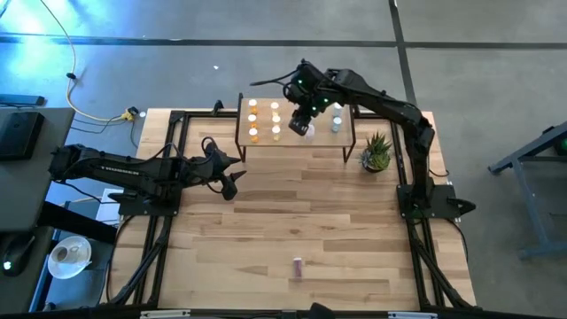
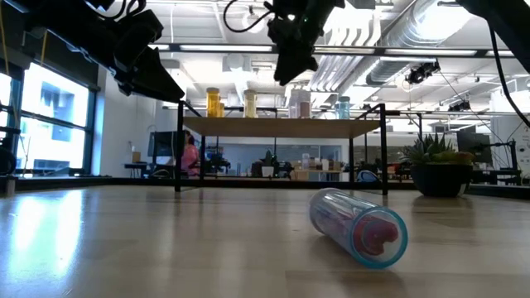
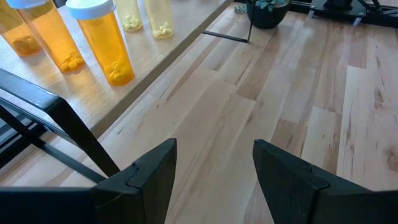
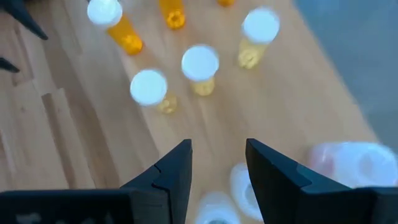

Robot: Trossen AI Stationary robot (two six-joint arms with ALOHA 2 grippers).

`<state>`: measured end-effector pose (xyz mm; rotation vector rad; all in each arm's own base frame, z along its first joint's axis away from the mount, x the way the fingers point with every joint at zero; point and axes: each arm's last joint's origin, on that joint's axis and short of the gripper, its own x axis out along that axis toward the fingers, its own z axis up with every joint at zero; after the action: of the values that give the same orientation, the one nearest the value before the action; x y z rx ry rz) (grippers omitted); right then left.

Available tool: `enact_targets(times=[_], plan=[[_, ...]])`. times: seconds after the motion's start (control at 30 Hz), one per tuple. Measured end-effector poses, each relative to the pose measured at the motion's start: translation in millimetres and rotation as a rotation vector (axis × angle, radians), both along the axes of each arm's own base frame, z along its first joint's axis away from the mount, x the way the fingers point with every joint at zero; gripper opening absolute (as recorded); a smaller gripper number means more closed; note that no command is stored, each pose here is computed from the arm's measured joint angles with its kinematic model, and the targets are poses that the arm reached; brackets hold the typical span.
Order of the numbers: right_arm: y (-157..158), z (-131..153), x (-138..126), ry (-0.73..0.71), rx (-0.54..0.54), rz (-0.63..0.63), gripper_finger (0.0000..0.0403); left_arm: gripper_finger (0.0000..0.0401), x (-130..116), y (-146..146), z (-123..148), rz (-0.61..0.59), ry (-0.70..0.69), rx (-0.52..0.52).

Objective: Pick and place medicine bottles onto shelf by color
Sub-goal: Adjust the middle white pill bottle on the shelf

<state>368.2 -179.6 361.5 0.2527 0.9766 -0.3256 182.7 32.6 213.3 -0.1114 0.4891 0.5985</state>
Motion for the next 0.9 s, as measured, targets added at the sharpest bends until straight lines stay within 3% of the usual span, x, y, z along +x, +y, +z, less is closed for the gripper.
enact_targets(times=[0.4, 0.9], plan=[[-0.7, -25.6, 5.6, 0.119, 0.100, -0.010, 0.0142, 0.0201, 0.1, 0.0, 0.2, 0.000, -0.003, 0.000], [-5.0, -28.6, 3.9, 0.169, 0.037, -0.053, 0.0142, 0.0201, 0.1, 0.0, 0.3, 0.000, -0.003, 0.001]])
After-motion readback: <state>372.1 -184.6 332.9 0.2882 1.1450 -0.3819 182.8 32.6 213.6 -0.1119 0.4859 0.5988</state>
